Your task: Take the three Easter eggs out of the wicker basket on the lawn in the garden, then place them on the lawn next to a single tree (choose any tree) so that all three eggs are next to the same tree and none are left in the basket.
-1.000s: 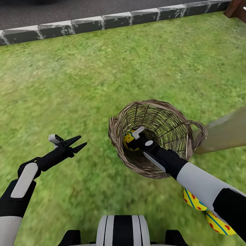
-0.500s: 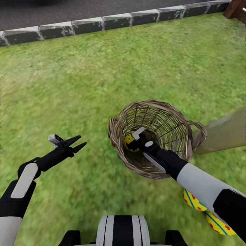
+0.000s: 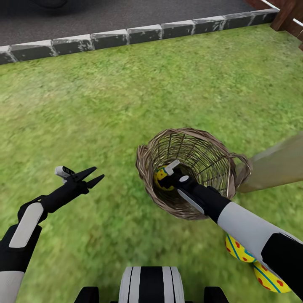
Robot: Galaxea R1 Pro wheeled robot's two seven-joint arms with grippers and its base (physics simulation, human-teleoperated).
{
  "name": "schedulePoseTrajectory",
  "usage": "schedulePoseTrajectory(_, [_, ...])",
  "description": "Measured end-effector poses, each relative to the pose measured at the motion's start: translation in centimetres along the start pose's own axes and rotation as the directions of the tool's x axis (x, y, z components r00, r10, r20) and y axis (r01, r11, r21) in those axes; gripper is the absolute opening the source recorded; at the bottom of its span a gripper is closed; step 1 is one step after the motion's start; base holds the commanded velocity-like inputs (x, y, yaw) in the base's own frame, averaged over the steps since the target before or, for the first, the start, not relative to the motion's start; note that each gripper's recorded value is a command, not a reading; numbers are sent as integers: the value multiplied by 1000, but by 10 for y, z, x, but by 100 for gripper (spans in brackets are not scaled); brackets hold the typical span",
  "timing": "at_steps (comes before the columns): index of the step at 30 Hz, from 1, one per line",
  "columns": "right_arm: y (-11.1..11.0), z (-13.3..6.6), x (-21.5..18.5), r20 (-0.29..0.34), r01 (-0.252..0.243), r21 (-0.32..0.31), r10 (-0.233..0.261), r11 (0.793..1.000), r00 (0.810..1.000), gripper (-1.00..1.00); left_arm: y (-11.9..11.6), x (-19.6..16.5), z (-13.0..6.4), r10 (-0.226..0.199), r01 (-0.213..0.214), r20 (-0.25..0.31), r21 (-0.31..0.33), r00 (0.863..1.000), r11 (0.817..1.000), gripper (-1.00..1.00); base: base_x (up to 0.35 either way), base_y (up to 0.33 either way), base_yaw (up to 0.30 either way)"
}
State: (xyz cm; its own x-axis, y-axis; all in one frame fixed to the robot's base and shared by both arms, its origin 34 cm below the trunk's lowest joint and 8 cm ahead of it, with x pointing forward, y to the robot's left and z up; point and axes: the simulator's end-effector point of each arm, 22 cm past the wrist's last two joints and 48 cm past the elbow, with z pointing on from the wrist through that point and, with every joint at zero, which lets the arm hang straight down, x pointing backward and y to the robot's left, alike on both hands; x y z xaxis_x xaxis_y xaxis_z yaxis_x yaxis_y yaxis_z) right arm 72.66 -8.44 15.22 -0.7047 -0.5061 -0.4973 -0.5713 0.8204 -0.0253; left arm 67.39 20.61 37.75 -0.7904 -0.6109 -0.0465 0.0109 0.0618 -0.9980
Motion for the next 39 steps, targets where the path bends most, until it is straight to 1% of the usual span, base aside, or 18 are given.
schedulePoseTrajectory(2, [0,0,3,-12,1,1,-1,1000,1000,-100,-1,-3,-1,4,-4,8,1,1000,1000,100,0,0,0])
schedulePoseTrajectory(8, [-6,-11,-4,-24,12,14,-11,1000,1000,-100,-15,-3,1,19,-19,3,10,1000,1000,100,0,0,0])
schedulePoseTrajectory(9, [-7,-13,2,-60,17,16,-16,1000,998,-100,-17,-4,1,22,-22,4,12,1000,1000,100,0,0,0])
schedulePoseTrajectory(25, [-18,-44,-34,-12,35,48,-35,998,999,-100,-58,-10,2,73,-73,10,52,997,996,100,0,0,0])
schedulePoseTrajectory(26, [-19,-46,-35,-14,37,51,-36,998,999,-100,-60,-10,2,76,-76,10,55,997,996,100,0,0,0])
schedulePoseTrajectory(28, [-21,-51,-33,-42,41,54,-39,998,998,-100,-65,-11,2,82,-82,11,60,997,995,100,0,0,0])
schedulePoseTrajectory(29, [-19,-55,-37,-42,45,50,-43,998,998,-100,-68,-11,2,85,-86,12,63,996,994,100,0,0,0])
schedulePoseTrajectory(32, [-12,-69,-58,-14,55,37,-55,998,998,-100,-76,-12,2,94,-95,12,70,995,993,100,0,0,0])
schedulePoseTrajectory(38, [-15,-83,-72,8,61,48,-62,997,998,-100,-91,-13,2,112,-113,14,85,994,990,100,0,0,0])
schedulePoseTrajectory(39, [-16,-82,-64,-9,57,46,-56,997,998,-100,-93,-13,-2,110,-111,13,90,994,990,100,0,0,0])
